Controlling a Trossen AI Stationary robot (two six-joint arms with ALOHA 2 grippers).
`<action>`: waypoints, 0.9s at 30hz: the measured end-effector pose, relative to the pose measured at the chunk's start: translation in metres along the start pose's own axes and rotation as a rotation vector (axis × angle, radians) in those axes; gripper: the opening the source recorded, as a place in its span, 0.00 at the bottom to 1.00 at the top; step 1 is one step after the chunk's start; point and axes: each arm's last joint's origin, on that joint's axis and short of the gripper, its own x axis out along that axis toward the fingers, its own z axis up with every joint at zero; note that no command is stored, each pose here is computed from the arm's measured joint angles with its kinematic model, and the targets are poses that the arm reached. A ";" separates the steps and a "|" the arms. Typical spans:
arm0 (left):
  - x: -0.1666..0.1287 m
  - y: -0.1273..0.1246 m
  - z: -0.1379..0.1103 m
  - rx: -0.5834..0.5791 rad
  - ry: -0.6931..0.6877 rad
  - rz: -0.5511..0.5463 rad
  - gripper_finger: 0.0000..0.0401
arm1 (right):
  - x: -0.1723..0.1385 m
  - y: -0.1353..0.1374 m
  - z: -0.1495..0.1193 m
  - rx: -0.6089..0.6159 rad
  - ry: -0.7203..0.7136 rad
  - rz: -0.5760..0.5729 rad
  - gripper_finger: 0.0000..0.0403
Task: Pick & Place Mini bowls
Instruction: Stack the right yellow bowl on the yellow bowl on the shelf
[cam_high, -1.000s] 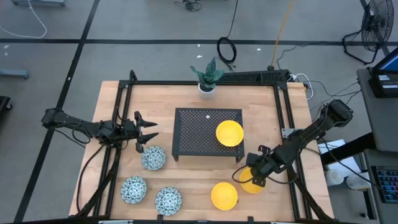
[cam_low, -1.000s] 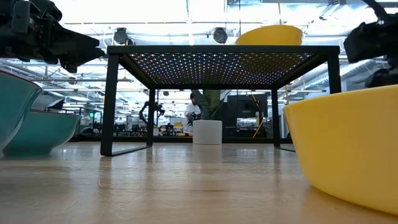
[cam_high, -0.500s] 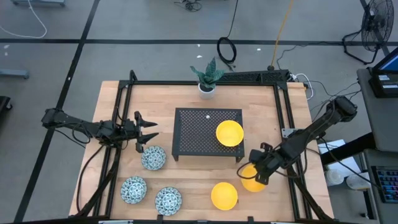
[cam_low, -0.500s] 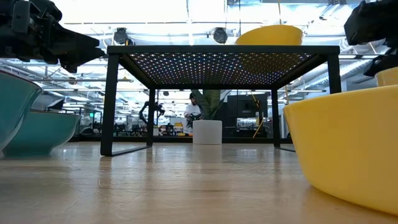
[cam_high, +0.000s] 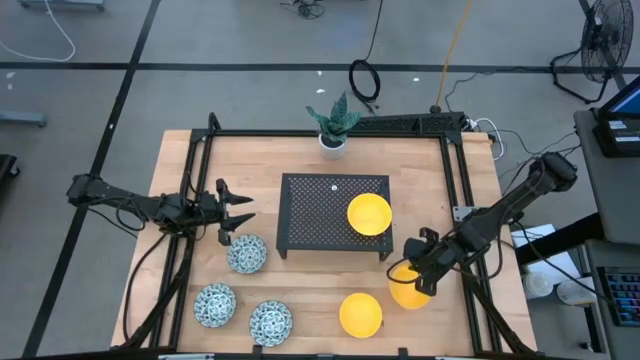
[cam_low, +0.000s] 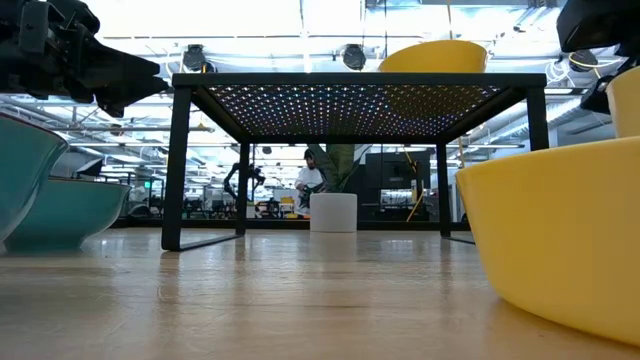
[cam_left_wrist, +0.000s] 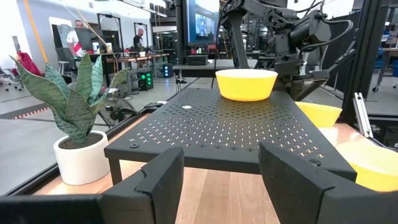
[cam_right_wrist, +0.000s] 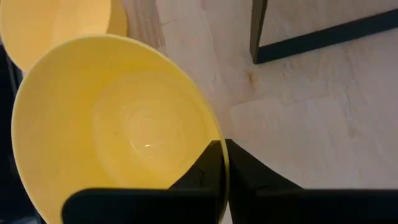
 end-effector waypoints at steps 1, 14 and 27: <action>0.000 0.000 0.000 0.000 0.000 0.000 0.53 | -0.001 0.000 0.000 -0.010 -0.003 0.003 0.00; 0.000 0.000 0.000 0.000 0.000 0.000 0.53 | -0.005 0.004 0.004 -0.156 -0.058 0.061 0.00; 0.000 0.000 0.000 0.000 0.000 0.000 0.53 | -0.007 0.015 0.013 -0.318 -0.177 0.151 0.00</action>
